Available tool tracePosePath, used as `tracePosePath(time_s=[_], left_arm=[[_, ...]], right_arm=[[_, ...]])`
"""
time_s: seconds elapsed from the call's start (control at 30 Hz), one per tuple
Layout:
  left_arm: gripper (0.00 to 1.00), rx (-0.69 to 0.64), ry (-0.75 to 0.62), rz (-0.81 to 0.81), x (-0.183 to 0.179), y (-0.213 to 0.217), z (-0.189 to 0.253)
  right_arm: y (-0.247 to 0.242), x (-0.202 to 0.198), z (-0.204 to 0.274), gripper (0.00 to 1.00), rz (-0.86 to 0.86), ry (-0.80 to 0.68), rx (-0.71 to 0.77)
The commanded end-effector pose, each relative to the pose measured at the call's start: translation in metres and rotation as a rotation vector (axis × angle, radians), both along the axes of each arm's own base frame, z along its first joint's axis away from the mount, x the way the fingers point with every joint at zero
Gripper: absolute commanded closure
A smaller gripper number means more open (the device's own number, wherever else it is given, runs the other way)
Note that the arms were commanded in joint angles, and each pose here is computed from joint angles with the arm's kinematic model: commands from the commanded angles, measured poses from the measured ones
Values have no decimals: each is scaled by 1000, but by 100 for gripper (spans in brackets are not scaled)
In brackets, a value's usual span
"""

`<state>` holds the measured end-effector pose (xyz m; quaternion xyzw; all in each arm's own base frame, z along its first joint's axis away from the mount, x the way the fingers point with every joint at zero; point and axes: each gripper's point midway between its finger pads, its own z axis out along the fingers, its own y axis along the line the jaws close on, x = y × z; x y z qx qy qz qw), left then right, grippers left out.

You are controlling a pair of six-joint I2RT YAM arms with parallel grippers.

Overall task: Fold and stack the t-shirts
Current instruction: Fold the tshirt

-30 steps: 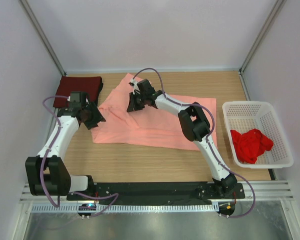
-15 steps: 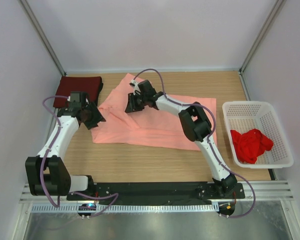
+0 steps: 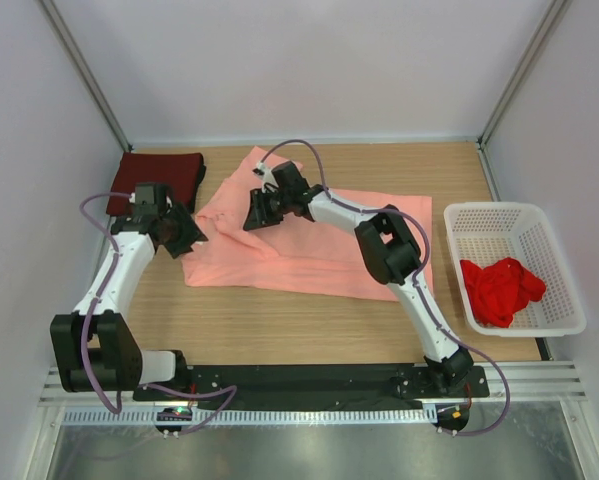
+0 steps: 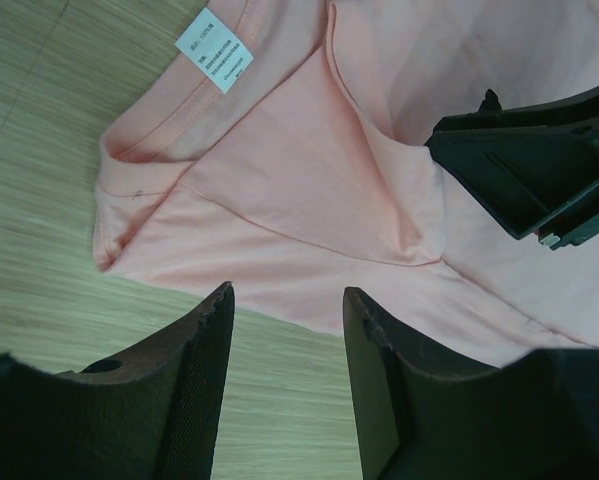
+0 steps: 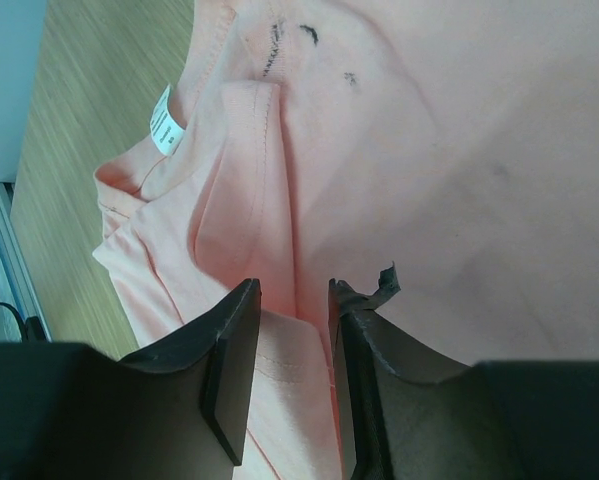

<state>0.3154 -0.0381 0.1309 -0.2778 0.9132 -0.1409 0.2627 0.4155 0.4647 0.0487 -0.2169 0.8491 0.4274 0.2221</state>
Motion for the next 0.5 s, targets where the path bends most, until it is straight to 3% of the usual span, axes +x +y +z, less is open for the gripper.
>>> tracePosePath(time_s=[0.0,0.2,0.47], left_arm=[[51,-19,-27,18,7,0,1],[52,-73,102,60,8,-5,-35],[53,-143,153,108,23,-13,-58]], right_arm=[[15,7,72,60,33,-122,113],[16,1,80,58,71,-148,120],[24,-23,68,55,184,-162,83]])
